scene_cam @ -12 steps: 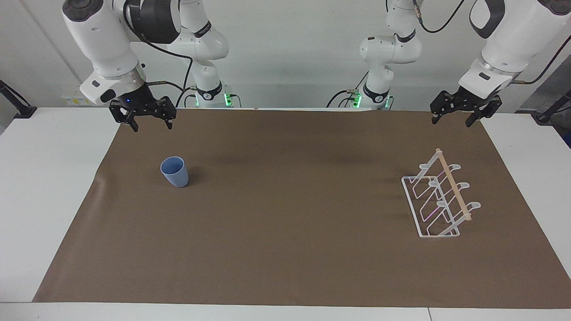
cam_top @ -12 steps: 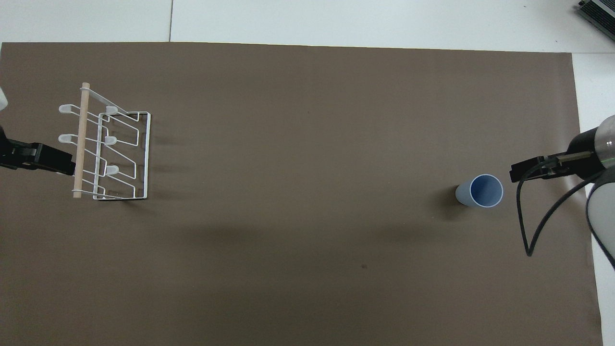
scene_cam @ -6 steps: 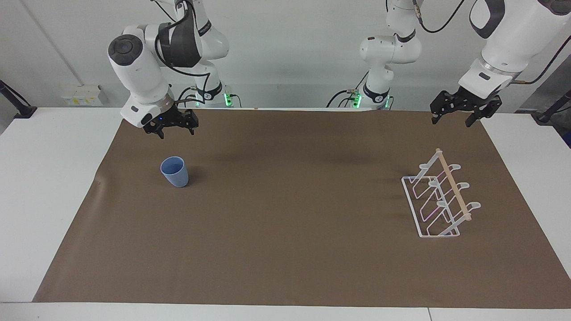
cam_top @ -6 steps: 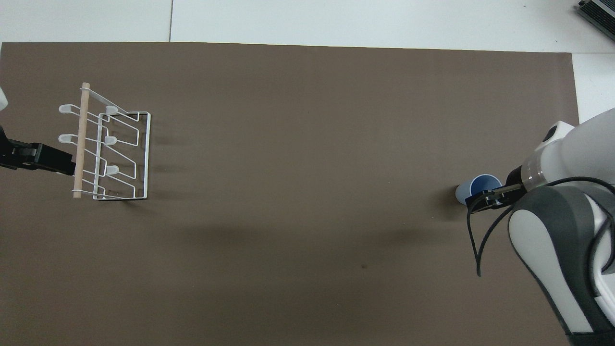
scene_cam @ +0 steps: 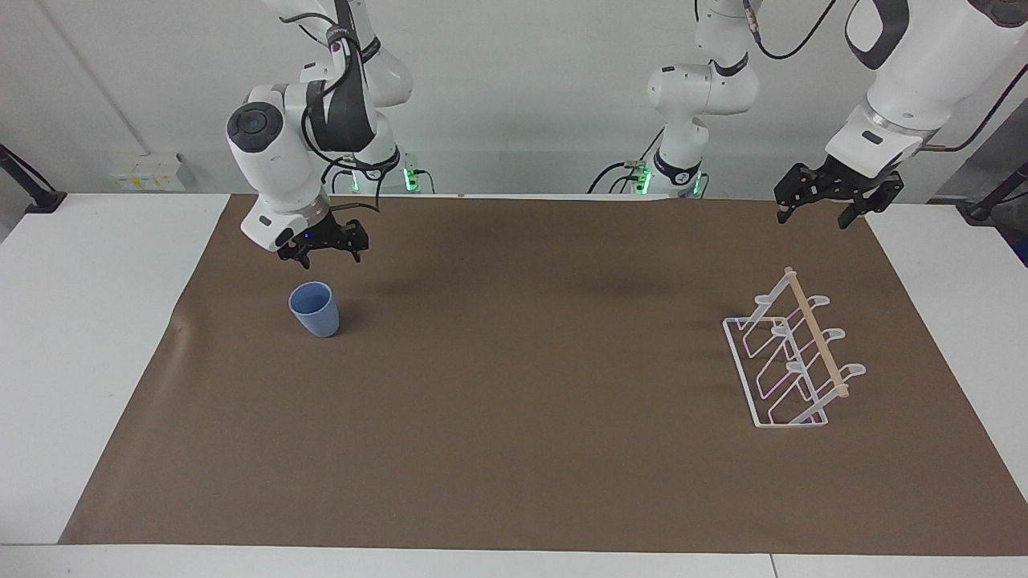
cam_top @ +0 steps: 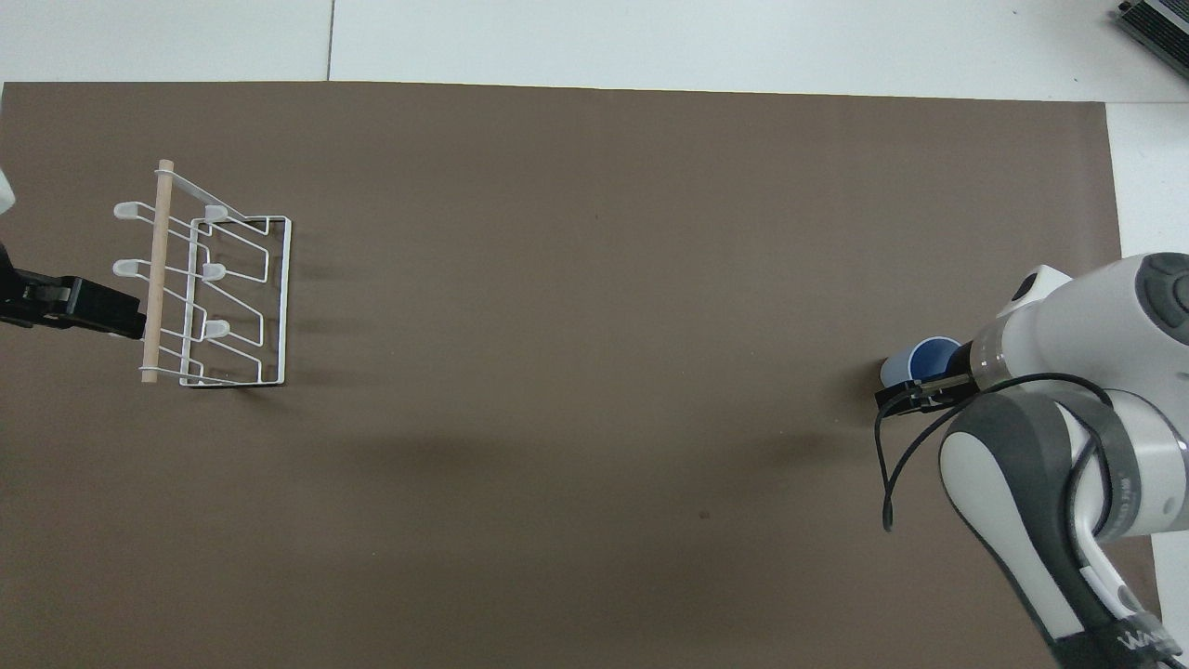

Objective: Hang cup on cup holder
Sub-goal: 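Move the right gripper down onto the light blue cup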

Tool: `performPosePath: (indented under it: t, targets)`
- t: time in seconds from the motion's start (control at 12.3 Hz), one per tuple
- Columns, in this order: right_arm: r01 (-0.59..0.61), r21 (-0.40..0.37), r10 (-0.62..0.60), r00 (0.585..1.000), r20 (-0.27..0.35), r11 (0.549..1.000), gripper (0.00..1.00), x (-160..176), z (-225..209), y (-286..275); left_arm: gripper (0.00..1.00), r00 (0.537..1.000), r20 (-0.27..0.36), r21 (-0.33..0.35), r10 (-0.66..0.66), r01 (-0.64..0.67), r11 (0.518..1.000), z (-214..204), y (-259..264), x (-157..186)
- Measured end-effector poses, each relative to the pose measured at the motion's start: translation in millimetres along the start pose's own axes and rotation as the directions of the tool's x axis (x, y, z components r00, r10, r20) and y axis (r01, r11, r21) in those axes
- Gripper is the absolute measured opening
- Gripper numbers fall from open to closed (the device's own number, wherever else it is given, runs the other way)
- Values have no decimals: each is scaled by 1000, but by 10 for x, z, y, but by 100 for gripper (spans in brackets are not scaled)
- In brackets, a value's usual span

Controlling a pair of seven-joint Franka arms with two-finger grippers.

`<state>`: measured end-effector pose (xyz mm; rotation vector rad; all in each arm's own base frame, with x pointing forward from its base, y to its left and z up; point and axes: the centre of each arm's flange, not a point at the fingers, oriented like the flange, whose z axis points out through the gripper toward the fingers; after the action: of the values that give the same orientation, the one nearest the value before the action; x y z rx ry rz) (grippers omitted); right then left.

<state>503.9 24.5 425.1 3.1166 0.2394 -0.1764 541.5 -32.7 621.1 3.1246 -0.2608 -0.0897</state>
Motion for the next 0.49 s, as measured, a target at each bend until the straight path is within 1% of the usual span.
performPosePath:
  t: [0.24, 0.49]
  targets:
    - [-15, 0, 15, 999, -30, 1000, 100, -28, 323, 60, 100, 1000, 0, 0, 0, 0, 1000, 0, 0, 0]
    - [-18, -1, 18, 999, -43, 1000, 100, -10, 459, 73, 100, 1000, 0, 0, 0, 0, 1000, 0, 0, 0]
